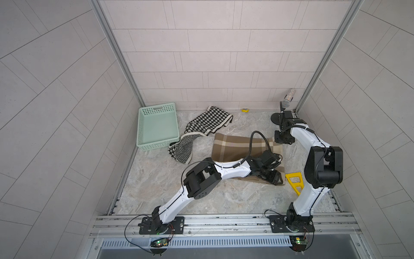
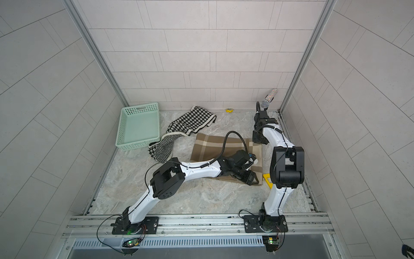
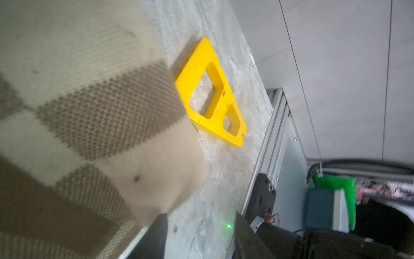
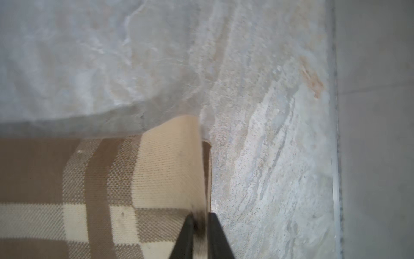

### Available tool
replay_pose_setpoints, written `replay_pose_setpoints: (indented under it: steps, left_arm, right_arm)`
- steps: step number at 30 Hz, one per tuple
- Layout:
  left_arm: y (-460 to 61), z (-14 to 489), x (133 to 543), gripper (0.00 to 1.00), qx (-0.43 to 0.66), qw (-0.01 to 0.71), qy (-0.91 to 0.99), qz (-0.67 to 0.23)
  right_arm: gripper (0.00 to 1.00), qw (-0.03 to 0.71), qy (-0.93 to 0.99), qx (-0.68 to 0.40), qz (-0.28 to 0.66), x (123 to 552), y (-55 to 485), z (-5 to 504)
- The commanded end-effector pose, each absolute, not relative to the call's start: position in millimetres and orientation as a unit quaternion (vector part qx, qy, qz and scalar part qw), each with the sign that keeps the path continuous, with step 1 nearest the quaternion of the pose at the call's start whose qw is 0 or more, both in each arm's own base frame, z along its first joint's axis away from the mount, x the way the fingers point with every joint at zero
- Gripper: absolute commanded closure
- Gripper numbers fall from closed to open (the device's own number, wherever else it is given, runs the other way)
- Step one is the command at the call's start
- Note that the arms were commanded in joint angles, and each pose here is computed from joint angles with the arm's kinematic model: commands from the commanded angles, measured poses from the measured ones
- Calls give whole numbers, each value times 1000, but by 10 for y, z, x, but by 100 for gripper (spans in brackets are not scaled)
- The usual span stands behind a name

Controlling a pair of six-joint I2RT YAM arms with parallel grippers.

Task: Roll up the scarf and place it into the basket
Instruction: Fold the scarf at the center of the board, then adjust the scarf at the center of the board.

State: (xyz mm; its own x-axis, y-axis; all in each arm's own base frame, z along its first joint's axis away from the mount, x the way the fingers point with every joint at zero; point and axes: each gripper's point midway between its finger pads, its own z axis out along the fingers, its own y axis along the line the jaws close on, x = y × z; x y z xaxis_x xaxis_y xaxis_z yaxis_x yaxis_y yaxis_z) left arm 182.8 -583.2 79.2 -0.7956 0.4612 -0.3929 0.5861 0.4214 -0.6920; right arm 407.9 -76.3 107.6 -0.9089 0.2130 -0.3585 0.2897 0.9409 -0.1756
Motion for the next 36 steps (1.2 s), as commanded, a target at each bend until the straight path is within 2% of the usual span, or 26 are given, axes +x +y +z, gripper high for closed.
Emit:
replay_pose_setpoints:
  steps: [1,2,5,7,10,14,20,23,29,36]
  left_arm:
    - [-5860,1344,1750,32,343,110,803,-475]
    - [-5792,1396,1761,31,350,121,804,-466]
    - [-5505,1542,1872,30,360,160,811,-432]
    - [-5264,1599,2034,30,344,181,825,-410]
    - [-4769,1544,2396,30,286,207,859,-370]
    - [-4030,1255,2885,37,221,233,902,-290]
    - [-2829,919,3547,38,155,241,956,-67]
    - [-2467,906,3881,36,138,261,955,13]
    - [-2314,633,4333,36,123,230,965,19]
    - [-2517,321,4536,35,130,198,971,-23]
  right_arm:
    - [64,159,956,180,-167,3977,-1144,1092]
    - [59,156,954,193,-167,3950,-1203,1087]
    - [50,152,951,212,-164,3887,-1280,1103]
    - [48,152,952,213,-158,3858,-1254,1118]
    - [51,148,958,216,-120,3761,-1083,1070]
    - [57,146,965,199,-89,3555,-775,1006]
    - [64,152,968,198,-35,3156,-358,906]
    - [67,153,968,199,-21,2961,-218,861]
    - [67,151,964,217,2,2607,-82,713]
    - [68,129,959,252,11,2362,-58,476]
